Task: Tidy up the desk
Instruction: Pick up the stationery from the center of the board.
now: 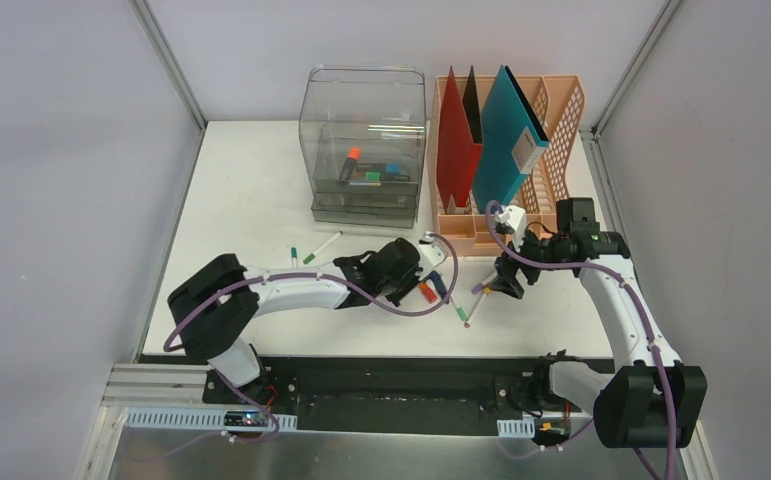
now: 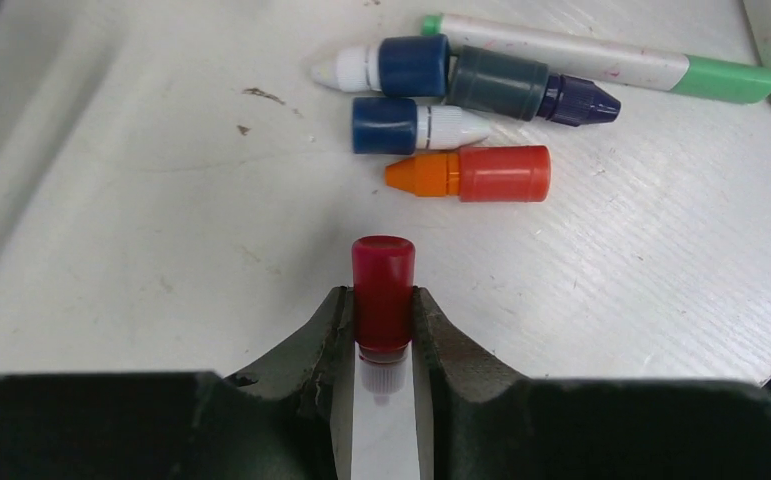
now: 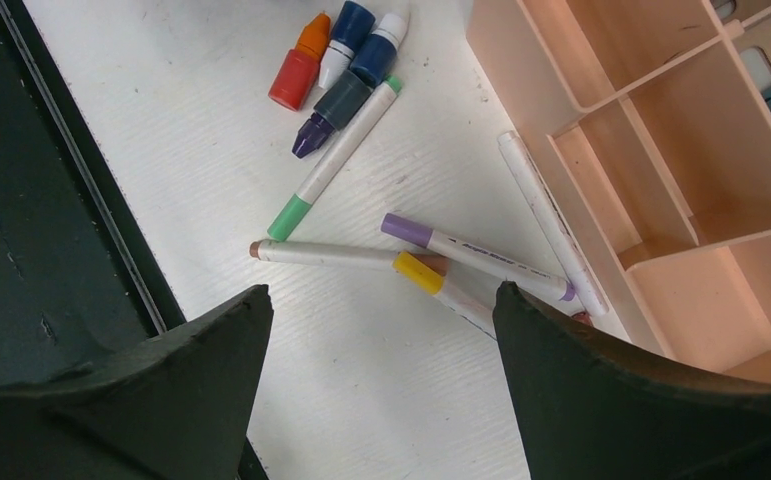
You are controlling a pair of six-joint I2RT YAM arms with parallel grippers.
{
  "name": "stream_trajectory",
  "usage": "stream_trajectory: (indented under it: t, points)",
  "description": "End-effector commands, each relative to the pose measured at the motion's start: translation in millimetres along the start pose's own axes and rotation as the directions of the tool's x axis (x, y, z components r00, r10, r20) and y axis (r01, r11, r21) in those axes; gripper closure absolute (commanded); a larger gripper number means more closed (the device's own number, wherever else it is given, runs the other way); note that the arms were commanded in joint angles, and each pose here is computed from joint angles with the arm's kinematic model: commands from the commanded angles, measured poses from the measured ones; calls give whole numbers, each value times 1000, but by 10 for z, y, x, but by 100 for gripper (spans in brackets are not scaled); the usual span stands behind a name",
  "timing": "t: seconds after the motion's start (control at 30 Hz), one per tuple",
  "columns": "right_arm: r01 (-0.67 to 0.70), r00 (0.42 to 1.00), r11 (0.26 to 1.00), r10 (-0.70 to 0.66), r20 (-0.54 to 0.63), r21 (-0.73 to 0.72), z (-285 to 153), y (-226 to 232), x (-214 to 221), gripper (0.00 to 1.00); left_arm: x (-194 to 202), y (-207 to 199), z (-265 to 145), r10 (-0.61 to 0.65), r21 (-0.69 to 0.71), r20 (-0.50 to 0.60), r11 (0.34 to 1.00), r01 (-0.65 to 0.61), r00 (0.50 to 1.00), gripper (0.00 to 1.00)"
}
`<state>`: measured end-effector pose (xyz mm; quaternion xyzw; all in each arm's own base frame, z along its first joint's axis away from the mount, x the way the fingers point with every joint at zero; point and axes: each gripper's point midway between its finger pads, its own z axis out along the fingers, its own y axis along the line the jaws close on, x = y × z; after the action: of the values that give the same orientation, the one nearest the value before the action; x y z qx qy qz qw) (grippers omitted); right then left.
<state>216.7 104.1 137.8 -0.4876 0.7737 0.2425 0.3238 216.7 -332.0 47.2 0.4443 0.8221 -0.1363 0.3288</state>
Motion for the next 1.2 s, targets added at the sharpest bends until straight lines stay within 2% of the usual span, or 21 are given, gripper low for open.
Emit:
stream_trajectory:
  t: [0.0,0.2,0.3,0.43,0.57,0.63,0.87,1.17]
  points:
    - [42,998,998,-40,55,-36,28,69,-93,16,-359,173,-248,-40,-93,181,994,58,983,100]
    - [42,997,998,-39,62,-52,44,97,-107,16,-512,324,-472,-62,-147,326,982,115,943,100]
    - [42,997,998,-38,62,-55,48,100,-106,16,-605,412,-595,-142,-139,407,967,215,902,100]
    - [43,997,998,-40,63,-55,47,101,-108,16,-718,686,-825,-316,-102,542,895,434,779,100]
    - [44,997,997,-40,65,-57,48,106,-113,16,-792,938,-1001,-468,57,618,828,557,632,100]
    - [44,997,997,-40,65,-61,52,117,-112,16,-813,1055,-1071,-507,103,641,800,591,576,100]
    - [52,997,997,-48,62,-64,61,128,-110,16,-915,1331,-1205,-606,206,657,716,667,448,100]
    - [58,997,996,-53,63,-66,62,137,-112,16,-994,1741,-1236,-755,373,624,515,772,202,100]
